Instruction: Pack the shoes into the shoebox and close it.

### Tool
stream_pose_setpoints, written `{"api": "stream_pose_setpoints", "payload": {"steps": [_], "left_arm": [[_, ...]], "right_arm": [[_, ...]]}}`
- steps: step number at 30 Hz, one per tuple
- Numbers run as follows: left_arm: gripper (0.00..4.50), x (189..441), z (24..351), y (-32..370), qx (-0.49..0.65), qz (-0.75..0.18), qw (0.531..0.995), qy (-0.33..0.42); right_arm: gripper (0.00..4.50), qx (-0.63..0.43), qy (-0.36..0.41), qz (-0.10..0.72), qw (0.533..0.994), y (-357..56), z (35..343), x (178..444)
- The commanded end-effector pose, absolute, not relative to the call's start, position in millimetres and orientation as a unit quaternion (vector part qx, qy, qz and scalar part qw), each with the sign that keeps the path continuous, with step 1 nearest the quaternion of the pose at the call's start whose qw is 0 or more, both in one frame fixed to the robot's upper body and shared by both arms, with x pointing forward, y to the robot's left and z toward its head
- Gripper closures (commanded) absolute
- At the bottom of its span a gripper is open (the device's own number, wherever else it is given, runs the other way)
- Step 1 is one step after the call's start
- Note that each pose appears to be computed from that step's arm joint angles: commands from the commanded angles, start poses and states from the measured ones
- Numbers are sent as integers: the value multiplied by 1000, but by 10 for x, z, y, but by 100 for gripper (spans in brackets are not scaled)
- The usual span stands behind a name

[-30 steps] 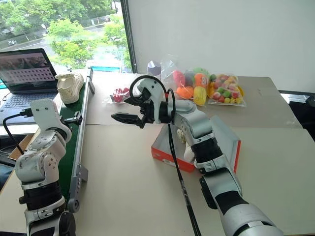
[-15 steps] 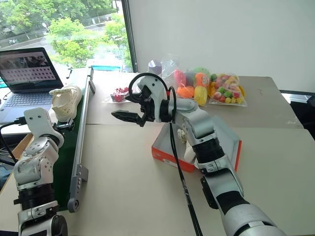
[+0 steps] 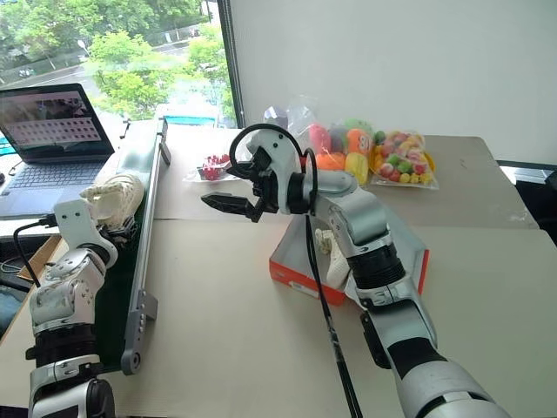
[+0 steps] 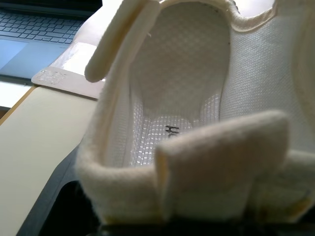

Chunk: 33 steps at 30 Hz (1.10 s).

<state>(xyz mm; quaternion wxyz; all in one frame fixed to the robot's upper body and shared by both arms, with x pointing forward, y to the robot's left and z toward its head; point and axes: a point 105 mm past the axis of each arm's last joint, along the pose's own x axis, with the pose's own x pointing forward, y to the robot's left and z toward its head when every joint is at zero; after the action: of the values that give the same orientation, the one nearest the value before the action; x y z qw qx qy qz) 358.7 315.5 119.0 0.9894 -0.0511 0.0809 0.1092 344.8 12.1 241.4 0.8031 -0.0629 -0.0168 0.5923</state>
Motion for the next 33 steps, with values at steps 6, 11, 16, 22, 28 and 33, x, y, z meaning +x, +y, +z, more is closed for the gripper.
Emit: {"api": "stream_pose_setpoints", "payload": {"steps": [6, 11, 16, 22, 28, 33], "left_arm": [[157, 3705, 1731, 3048, -35, 96, 995, -6], [157, 3776, 2344, 2283, -62, -60, 991, -99], [157, 3751, 2607, 1605, -100, -166, 973, -125], [157, 3711, 2732, 944, -128, -258, 950, -124], [157, 3657, 2718, 612, -136, -307, 935, -111], [157, 3570, 2598, 378, -129, -350, 924, -84]], "right_arm": [[0, -61, -52, 589, 804, 91, 2649, 3405], [0, 141, -54, 551, 821, -68, 3034, 3602], [0, 304, -1, 457, 836, -354, 3102, 3968], [0, 386, 25, 410, 826, -535, 3092, 4091], [0, 369, 39, 394, 841, -554, 3011, 4083], [50, 382, 25, 385, 840, -610, 3042, 4078]]}}
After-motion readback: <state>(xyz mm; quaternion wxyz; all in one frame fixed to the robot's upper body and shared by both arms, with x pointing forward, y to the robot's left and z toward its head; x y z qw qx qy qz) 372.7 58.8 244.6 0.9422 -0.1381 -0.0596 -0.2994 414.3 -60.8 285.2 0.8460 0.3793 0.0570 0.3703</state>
